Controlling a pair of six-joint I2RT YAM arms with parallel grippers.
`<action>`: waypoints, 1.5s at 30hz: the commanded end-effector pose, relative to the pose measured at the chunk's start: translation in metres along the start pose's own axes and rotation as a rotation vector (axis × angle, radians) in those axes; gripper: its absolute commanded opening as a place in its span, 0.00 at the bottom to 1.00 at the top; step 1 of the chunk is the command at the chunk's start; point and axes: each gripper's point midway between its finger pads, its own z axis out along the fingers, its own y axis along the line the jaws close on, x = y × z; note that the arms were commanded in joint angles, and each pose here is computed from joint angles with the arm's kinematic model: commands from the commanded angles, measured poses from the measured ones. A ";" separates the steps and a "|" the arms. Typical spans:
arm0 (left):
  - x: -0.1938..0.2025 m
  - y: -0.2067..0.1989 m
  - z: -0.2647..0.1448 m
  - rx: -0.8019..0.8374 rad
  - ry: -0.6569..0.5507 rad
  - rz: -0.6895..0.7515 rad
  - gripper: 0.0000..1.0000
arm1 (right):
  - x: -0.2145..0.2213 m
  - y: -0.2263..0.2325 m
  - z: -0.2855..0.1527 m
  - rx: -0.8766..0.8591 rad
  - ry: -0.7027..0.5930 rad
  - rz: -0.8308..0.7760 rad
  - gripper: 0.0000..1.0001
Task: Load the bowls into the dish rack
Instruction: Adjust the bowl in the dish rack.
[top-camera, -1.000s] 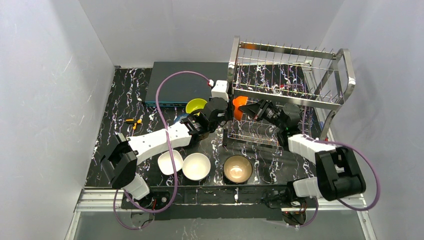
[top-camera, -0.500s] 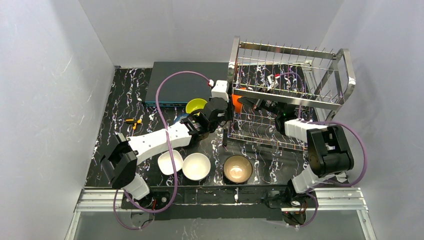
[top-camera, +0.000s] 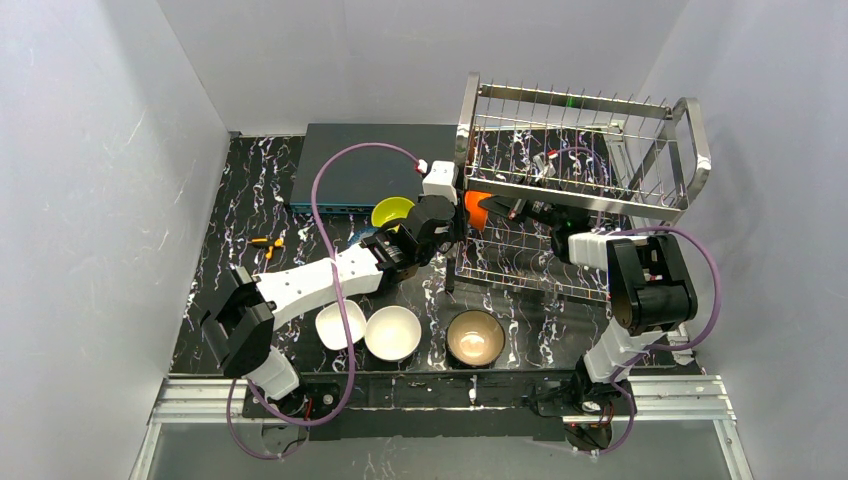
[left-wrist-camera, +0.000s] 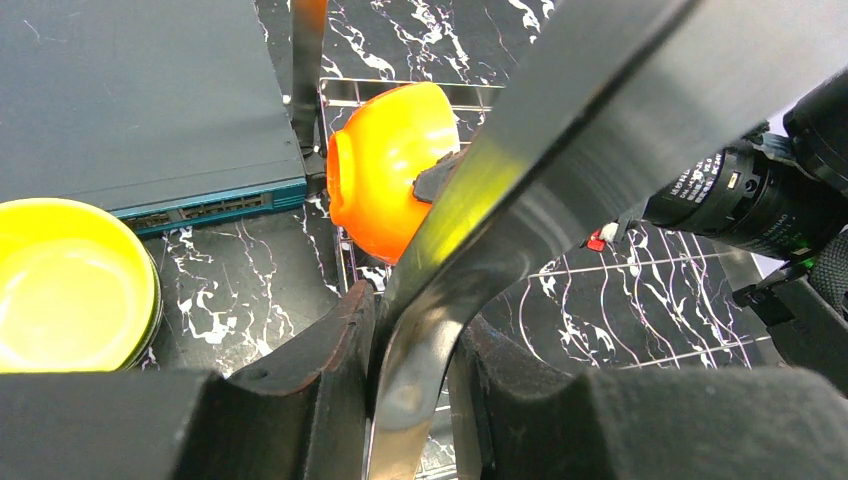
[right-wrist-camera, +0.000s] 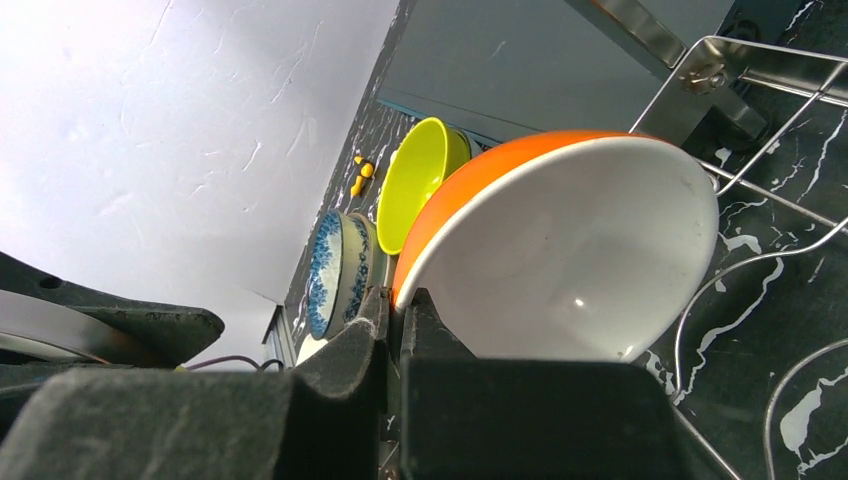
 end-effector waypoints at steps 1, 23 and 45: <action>0.017 0.015 -0.010 -0.045 0.077 -0.067 0.00 | -0.009 -0.007 -0.001 0.015 0.000 -0.027 0.01; 0.015 0.015 -0.013 -0.040 0.073 -0.071 0.00 | -0.003 -0.045 0.007 0.129 0.072 -0.034 0.17; 0.012 0.007 -0.010 -0.016 0.078 -0.074 0.00 | 0.021 -0.023 -0.028 0.166 0.061 -0.012 0.89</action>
